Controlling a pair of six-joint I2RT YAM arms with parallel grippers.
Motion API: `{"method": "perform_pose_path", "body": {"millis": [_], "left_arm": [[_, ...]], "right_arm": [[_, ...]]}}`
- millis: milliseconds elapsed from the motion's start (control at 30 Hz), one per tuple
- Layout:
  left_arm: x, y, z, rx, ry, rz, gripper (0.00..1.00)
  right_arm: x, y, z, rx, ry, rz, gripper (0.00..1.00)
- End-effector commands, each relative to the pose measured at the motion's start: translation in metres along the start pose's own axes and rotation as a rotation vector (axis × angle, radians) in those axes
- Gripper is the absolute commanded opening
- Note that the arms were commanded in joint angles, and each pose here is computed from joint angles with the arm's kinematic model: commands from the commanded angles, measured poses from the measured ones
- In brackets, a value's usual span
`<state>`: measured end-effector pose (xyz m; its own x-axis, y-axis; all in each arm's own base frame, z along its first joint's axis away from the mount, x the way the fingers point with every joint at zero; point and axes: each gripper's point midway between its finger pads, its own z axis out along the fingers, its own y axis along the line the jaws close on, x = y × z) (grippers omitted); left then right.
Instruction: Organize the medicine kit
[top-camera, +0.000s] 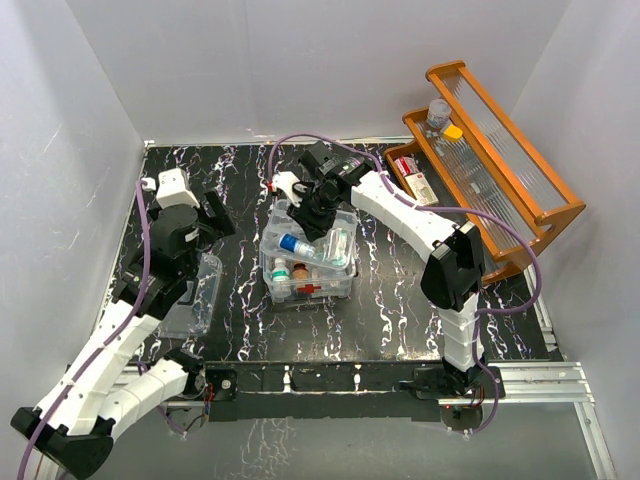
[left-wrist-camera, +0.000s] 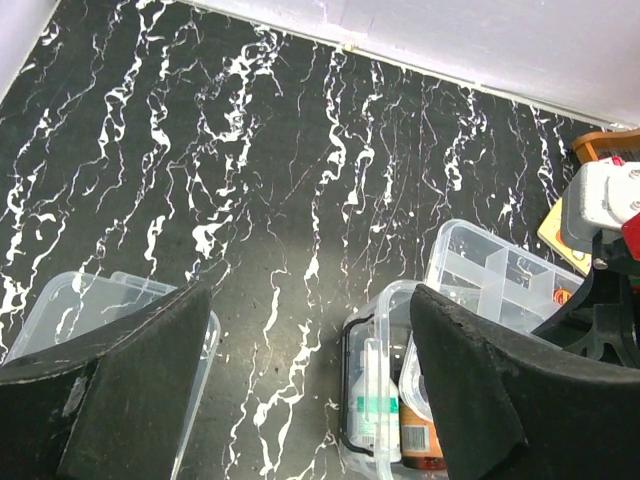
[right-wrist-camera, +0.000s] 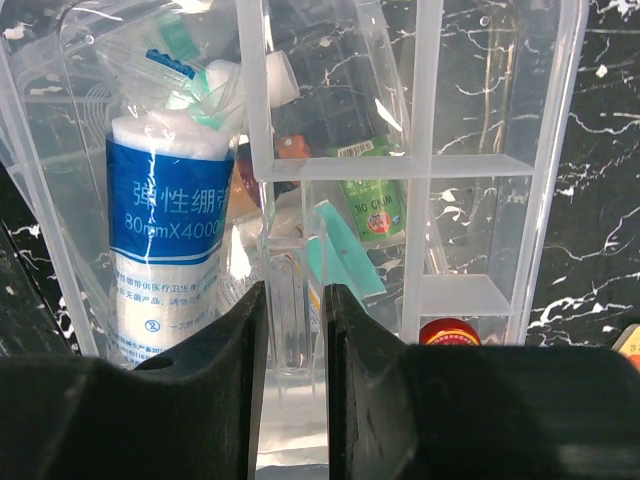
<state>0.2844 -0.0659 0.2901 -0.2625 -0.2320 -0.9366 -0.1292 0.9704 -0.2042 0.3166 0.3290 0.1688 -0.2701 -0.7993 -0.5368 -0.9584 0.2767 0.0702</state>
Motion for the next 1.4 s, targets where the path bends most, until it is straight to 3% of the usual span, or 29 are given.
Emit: {"method": "perform_pose_path", "body": {"millis": [0,433,1367], "left_arm": [[-0.005,-0.003,-0.007,0.001,0.019,-0.071,0.8],[-0.046,-0.004,-0.026,0.023,-0.063,-0.129,0.8],[-0.033,0.005,-0.021,-0.02,-0.044,-0.097,0.8]], "right_arm": [[-0.022,0.008,-0.019,-0.019,-0.1,-0.148,0.03],[-0.018,0.019,-0.013,-0.064,-0.087,-0.27,0.04],[0.006,0.017,0.019,-0.095,0.017,-0.321,0.02]]}}
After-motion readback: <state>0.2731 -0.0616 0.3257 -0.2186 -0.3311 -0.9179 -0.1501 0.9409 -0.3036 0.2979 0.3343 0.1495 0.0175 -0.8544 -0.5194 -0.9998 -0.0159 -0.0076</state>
